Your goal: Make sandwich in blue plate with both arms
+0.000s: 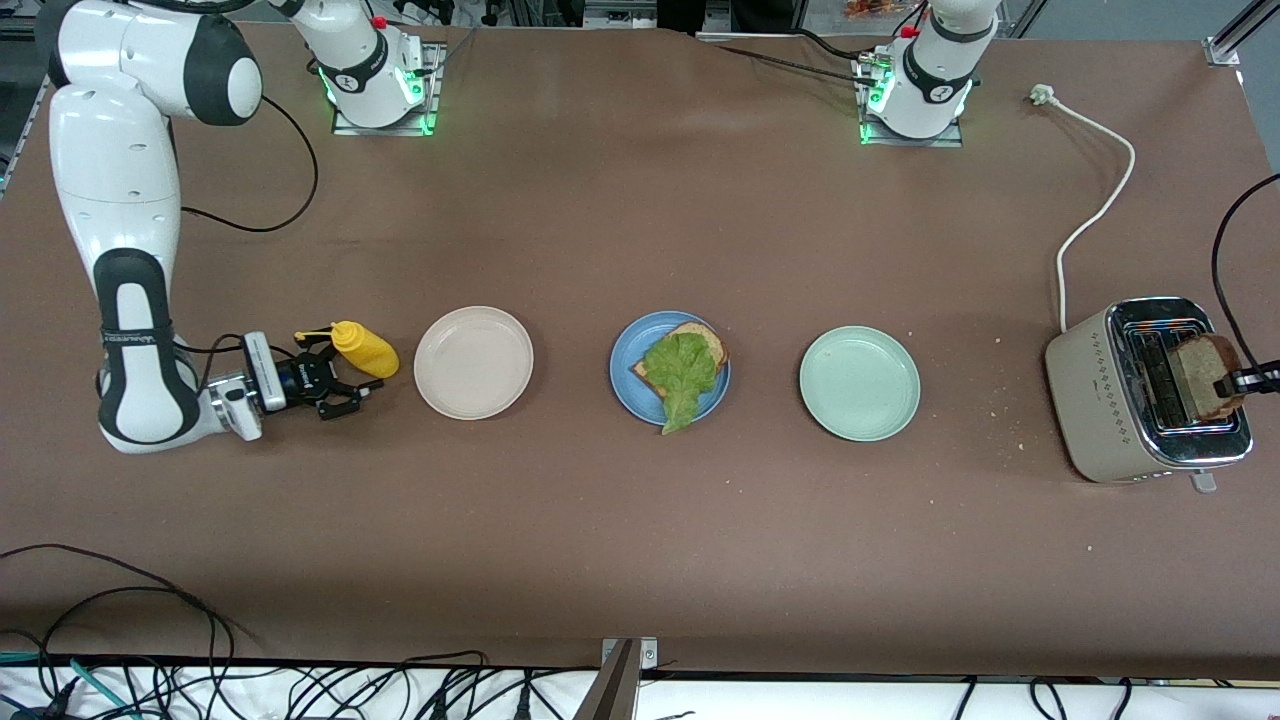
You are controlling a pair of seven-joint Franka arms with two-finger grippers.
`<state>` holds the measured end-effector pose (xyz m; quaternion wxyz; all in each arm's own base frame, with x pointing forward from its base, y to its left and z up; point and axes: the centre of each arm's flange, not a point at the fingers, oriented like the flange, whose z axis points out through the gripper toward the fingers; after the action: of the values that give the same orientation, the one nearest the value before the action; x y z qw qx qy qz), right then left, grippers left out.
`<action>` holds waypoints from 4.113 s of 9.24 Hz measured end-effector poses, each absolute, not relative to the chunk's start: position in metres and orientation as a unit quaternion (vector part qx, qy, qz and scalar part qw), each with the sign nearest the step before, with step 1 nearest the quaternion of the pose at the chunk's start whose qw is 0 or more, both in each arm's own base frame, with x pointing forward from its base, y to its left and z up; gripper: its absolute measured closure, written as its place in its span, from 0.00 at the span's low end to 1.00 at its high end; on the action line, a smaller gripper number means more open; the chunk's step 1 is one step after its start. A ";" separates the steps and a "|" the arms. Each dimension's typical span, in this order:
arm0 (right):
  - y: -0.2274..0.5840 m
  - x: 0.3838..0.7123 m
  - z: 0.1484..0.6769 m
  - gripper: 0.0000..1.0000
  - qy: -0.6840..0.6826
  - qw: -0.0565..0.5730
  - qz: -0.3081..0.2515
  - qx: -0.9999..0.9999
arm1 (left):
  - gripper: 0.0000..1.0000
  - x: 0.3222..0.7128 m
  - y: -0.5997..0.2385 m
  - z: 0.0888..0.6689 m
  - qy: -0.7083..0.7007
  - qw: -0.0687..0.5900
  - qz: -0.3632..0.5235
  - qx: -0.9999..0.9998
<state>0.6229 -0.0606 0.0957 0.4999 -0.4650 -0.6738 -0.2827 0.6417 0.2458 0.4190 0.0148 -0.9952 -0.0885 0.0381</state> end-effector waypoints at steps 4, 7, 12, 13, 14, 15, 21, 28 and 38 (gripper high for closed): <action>-0.143 0.615 0.106 0.00 -0.644 0.471 -0.248 -0.549 | 0.91 0.628 0.214 0.496 -0.073 0.035 0.021 -0.996; -0.189 0.634 0.190 0.00 -0.585 0.433 -0.202 -0.655 | 0.91 0.630 0.166 0.512 -0.079 -0.018 0.023 -0.996; -0.176 0.654 0.345 0.00 -0.454 0.381 -0.083 -0.801 | 0.91 0.632 0.072 0.465 -0.157 -0.217 0.102 -0.958; -0.161 0.657 0.372 0.00 -0.438 0.361 -0.054 -0.821 | 0.91 0.634 0.053 0.451 -0.173 -0.252 0.112 -0.946; -0.143 0.658 0.395 0.00 -0.428 0.344 -0.034 -0.835 | 0.91 0.638 0.024 0.437 -0.191 -0.273 0.119 -0.935; -0.134 0.657 0.406 0.00 -0.423 0.331 -0.020 -0.843 | 0.91 0.641 -0.012 0.427 -0.210 -0.295 0.124 -0.924; -0.079 0.638 0.493 0.00 -0.283 0.184 0.074 -0.938 | 0.91 0.618 -0.230 0.370 -0.321 -0.332 0.053 -0.885; -0.022 0.551 0.525 0.00 -0.070 0.025 0.047 -0.996 | 0.91 0.584 -0.324 0.318 -0.399 -0.366 -0.013 -0.840; -0.020 0.564 0.530 0.00 0.006 0.014 0.004 -1.000 | 0.91 0.554 -0.333 0.271 -0.399 -0.335 0.006 -0.854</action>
<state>0.5644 -0.0198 0.5303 0.0139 -0.9999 0.0056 0.0038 0.5544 -0.3331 0.2707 -0.3351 -0.8536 -0.3988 0.0058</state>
